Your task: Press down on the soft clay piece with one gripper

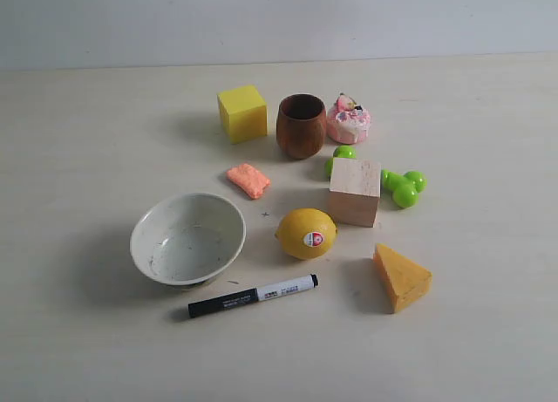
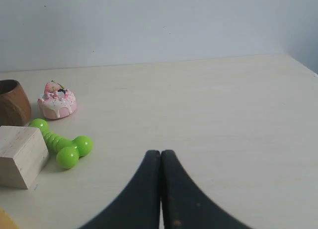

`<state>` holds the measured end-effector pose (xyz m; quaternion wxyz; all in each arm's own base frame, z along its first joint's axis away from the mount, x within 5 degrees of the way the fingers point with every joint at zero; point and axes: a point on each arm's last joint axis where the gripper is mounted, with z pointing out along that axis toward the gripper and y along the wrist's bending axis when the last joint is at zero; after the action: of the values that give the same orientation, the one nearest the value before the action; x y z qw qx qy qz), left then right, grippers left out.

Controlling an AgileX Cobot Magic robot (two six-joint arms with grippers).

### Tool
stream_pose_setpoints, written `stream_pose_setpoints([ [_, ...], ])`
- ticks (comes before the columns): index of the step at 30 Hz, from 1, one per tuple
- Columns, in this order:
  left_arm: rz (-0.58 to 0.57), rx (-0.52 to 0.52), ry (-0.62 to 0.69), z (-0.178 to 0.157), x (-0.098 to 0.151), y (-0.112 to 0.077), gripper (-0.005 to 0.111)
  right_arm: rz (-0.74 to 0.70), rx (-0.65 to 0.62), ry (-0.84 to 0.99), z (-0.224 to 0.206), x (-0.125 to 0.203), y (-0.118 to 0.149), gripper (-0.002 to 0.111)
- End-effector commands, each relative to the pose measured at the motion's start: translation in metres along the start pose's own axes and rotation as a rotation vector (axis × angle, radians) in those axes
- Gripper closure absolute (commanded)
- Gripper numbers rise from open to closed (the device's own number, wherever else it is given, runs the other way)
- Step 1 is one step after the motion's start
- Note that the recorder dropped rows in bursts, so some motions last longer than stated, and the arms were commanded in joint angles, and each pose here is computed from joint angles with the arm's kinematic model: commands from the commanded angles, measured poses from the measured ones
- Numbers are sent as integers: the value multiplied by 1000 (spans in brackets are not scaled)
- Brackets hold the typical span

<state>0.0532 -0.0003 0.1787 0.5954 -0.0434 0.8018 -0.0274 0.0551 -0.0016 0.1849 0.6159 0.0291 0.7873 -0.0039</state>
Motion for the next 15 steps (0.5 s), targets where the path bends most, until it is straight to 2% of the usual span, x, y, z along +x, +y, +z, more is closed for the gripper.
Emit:
stream_pose_setpoints([
  [1,-9,9,-53,-1,-5,-1,107,-7,-4,-7,0,1,0,108],
  [10,-18,27,-443,-9,-39,-2,107,-7,-4,-7,0,1,0,108],
  [15,-18,29,-473,-11,-42,-2,107,-7,-4,-7,0,1,0,108],
])
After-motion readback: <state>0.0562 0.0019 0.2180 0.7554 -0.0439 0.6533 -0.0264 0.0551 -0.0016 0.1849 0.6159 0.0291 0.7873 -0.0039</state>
